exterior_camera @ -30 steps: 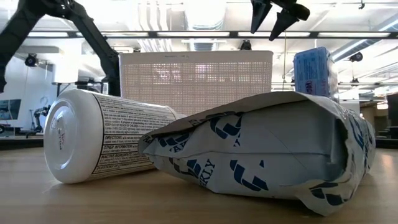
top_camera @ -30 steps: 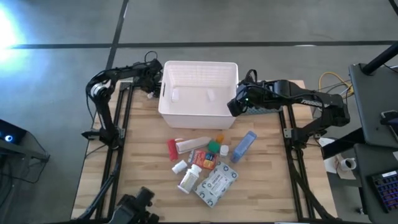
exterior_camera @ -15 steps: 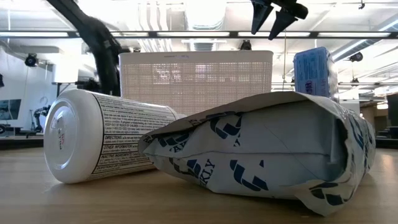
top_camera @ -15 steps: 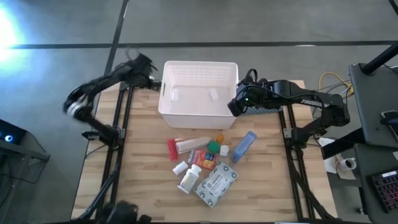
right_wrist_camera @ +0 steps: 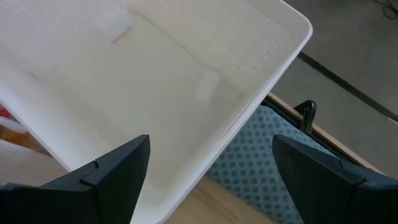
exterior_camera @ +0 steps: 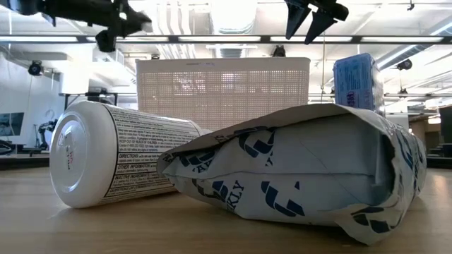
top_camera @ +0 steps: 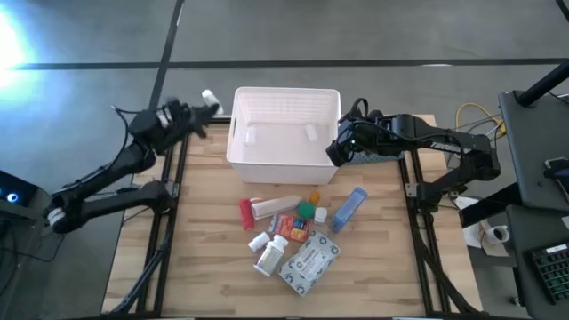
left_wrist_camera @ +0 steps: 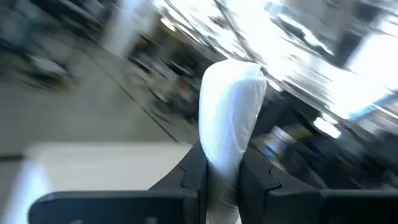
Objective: Pick & place medical supplies in basket/bin
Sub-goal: Put the white rolled gauze into the white bin, then put the red bandage into the white bin, then put the blue first aid kit into the white bin
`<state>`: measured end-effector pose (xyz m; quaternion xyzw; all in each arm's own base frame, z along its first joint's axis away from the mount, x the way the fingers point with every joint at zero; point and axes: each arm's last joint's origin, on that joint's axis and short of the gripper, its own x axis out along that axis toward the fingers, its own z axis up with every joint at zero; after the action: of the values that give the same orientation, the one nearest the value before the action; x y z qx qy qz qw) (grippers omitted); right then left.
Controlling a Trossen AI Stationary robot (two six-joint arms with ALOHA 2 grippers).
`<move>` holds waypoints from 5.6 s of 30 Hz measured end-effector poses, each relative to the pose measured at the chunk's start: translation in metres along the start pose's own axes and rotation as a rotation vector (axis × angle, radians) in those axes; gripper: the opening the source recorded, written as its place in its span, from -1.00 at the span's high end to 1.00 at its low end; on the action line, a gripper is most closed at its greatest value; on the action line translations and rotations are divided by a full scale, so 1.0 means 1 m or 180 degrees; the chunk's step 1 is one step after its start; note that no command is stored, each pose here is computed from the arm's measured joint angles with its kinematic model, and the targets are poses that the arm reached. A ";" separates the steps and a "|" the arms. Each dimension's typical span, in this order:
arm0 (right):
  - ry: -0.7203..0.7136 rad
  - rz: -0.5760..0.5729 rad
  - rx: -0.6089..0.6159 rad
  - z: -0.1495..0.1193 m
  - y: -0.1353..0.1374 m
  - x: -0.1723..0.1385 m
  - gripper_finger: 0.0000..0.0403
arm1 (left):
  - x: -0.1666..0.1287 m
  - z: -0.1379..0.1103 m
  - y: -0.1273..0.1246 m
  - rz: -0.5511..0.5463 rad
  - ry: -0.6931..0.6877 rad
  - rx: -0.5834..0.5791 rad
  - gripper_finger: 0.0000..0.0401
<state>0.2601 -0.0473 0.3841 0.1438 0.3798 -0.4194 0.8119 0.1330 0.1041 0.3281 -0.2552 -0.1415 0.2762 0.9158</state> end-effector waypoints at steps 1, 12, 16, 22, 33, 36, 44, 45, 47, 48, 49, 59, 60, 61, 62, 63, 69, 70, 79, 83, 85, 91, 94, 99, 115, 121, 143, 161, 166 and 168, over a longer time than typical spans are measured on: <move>-0.0014 0.0013 -0.0016 0.001 0.000 0.000 -0.63 | 0.005 -0.008 -0.004 -0.0086 0.0157 -0.0015 0.80; 0.0028 0.0278 -0.0023 -0.001 0.008 -0.003 -0.63 | 0.099 -0.034 -0.058 0.0222 0.1249 0.0700 0.11; 0.0040 0.0324 -0.0032 -0.005 0.013 -0.007 -0.63 | 0.113 -0.021 -0.072 0.0778 0.1946 0.1102 -0.11; 0.0015 0.0331 -0.0059 -0.007 0.015 -0.009 -0.63 | 0.080 0.007 -0.119 0.1220 0.2465 0.1623 -0.15; 0.0010 0.0327 -0.0114 -0.007 0.015 -0.009 -0.63 | -0.014 -0.059 -0.162 0.1952 0.3068 0.0734 0.00; -0.0002 0.0321 -0.0191 -0.006 0.015 -0.008 -0.63 | -0.036 -0.098 -0.158 0.2280 0.3033 0.0393 0.01; -0.0012 0.0323 -0.0337 -0.006 0.015 -0.008 -0.63 | -0.060 -0.189 -0.126 0.2415 0.2766 -0.0703 -0.21; -0.0012 0.0323 -0.0369 -0.006 0.015 -0.008 -0.63 | -0.060 -0.197 -0.122 0.2358 0.2768 -0.0842 -0.26; -0.0013 0.0324 -0.0409 -0.006 0.016 -0.008 -0.63 | -0.060 -0.211 -0.115 0.2271 0.2737 -0.1057 -0.34; -0.0015 0.0323 -0.0427 -0.006 0.016 -0.008 -0.63 | -0.060 -0.217 -0.111 0.2265 0.2724 -0.1114 -0.36; -0.0015 0.0324 -0.0455 -0.006 0.016 -0.008 -0.63 | -0.061 -0.221 -0.108 0.2278 0.2719 -0.1143 -0.39; -0.0020 0.0326 -0.0521 -0.006 0.016 -0.008 -0.63 | -0.050 -0.245 -0.095 0.2588 0.2604 -0.0982 -0.41; -0.0021 0.0327 -0.0521 -0.006 0.016 -0.008 -0.63 | -0.047 -0.247 -0.096 0.2604 0.2592 -0.0978 -0.41; -0.0022 0.0327 -0.0520 -0.006 0.016 -0.008 -0.63 | -0.045 -0.249 -0.096 0.2633 0.2582 -0.0961 -0.41; -0.0023 0.0328 -0.0517 -0.006 0.016 -0.008 -0.63 | -0.043 -0.251 -0.095 0.2666 0.2570 -0.0937 -0.41; -0.0024 0.0329 -0.0515 -0.006 0.016 -0.008 -0.64 | -0.040 -0.254 -0.095 0.2692 0.2560 -0.0912 -0.41; -0.0050 0.0285 -0.0481 -0.006 0.015 -0.008 -0.63 | -0.023 -0.272 -0.094 0.2863 0.2635 -0.0625 -0.39; -0.0050 0.0281 -0.0454 -0.006 0.015 -0.008 -0.63 | -0.021 -0.275 -0.093 0.2942 0.2654 -0.0546 -0.37; -0.0060 0.0258 -0.0441 -0.006 0.015 -0.008 -0.63 | -0.027 -0.273 -0.089 0.3247 0.2890 -0.0074 0.20; -0.0064 0.0254 -0.0441 -0.006 0.015 -0.008 -0.63 | -0.034 -0.251 -0.095 0.3196 0.2927 -0.0071 0.52; -0.0063 0.0254 -0.0442 -0.006 0.015 -0.008 -0.63 | -0.039 -0.234 -0.104 0.3056 0.2955 -0.0148 0.62; -0.0062 0.0254 -0.0442 -0.006 0.015 -0.008 -0.63 | -0.055 -0.164 -0.142 0.2237 0.2871 -0.0397 0.68; -0.0066 0.0256 -0.0443 -0.006 0.015 -0.008 -0.63 | -0.054 -0.130 -0.161 0.1326 0.2860 -0.0158 0.64; -0.0067 0.0257 -0.0458 -0.006 0.015 -0.008 -0.63 | -0.033 -0.075 -0.189 0.0246 0.1639 0.0395 0.60; 0.0247 0.0535 -0.0370 -0.017 0.020 -0.015 -0.63 | 0.107 -0.044 -0.084 0.1224 0.1362 0.0943 0.28; 0.0407 0.0475 -0.0417 -0.026 0.021 -0.020 -0.63 | 0.119 -0.049 -0.091 0.1159 0.1402 0.0929 -0.16; 0.1170 0.1356 -0.4248 -0.103 0.052 -0.046 -0.63 | 0.061 -0.050 -0.167 0.0096 0.2078 0.1041 -0.36; 0.1287 0.1375 -0.4580 -0.135 0.086 0.013 -0.67 | 0.045 -0.062 -0.185 0.0042 0.2006 0.0932 -0.36; 0.1449 0.1212 -0.4346 -0.146 0.082 0.031 -0.61 | 0.045 -0.063 -0.185 0.0078 0.2017 0.0823 -0.36; 0.1496 0.1158 -0.4184 -0.149 0.081 0.036 -0.54 | 0.044 -0.063 -0.185 0.0102 0.2016 0.0744 -0.36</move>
<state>0.2630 0.0635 0.2505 -0.2271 0.6883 0.0797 0.6844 0.2746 -0.0279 0.3818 -0.2238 0.1866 0.2119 0.9328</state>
